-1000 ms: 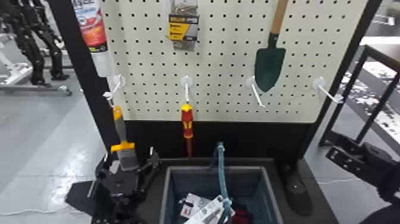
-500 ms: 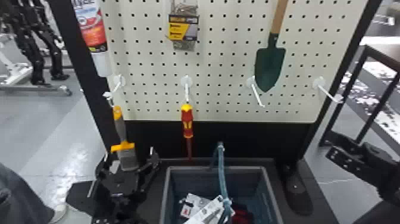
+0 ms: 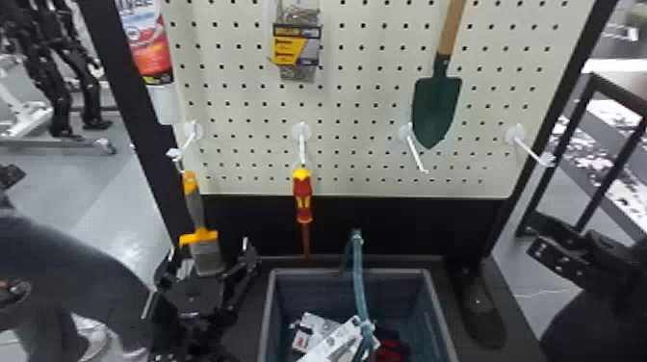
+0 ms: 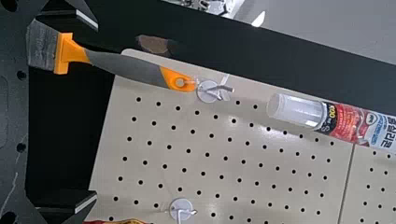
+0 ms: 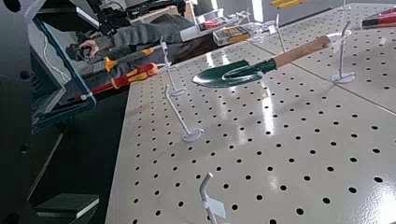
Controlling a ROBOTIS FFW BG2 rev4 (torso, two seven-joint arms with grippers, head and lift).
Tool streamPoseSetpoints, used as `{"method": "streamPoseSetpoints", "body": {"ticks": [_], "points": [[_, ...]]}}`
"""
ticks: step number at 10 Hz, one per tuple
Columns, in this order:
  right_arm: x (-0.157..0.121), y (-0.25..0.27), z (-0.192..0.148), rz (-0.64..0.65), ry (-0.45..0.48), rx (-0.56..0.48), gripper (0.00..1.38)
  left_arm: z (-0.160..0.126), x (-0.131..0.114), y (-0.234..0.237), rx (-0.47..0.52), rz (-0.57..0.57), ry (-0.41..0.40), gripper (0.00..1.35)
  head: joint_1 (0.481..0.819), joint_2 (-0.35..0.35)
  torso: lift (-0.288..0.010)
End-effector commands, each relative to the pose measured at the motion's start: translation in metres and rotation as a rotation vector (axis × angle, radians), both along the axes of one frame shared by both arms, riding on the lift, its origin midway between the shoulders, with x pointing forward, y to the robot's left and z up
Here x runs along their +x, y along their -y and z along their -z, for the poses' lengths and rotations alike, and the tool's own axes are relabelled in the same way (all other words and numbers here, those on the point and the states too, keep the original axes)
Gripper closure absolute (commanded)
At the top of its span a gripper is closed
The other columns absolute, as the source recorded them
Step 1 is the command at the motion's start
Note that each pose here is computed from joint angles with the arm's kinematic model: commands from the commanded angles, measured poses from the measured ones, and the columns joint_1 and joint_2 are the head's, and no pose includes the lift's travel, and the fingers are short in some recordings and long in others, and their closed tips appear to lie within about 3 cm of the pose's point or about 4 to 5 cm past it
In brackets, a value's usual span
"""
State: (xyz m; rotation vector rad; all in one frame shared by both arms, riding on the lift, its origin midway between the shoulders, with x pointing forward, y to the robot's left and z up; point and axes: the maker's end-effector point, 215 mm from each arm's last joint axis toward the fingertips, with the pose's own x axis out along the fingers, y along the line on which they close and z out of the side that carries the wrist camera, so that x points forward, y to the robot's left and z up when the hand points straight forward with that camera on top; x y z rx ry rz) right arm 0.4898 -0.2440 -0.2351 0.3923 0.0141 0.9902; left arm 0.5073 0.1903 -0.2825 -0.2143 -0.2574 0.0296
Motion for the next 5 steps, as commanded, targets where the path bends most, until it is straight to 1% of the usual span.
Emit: {"method": "streamPoseSetpoints", "body": {"ticks": [1, 5], "points": [[0.0000, 0.0000, 0.0000, 0.000, 0.000, 0.000, 0.00, 0.0000, 0.0000, 0.0000, 0.000, 0.000, 0.000, 0.00, 0.549, 0.000, -0.100], [0.0000, 0.0000, 0.0000, 0.000, 0.000, 0.000, 0.00, 0.0000, 0.0000, 0.0000, 0.000, 0.000, 0.000, 0.00, 0.549, 0.000, -0.100]]}}
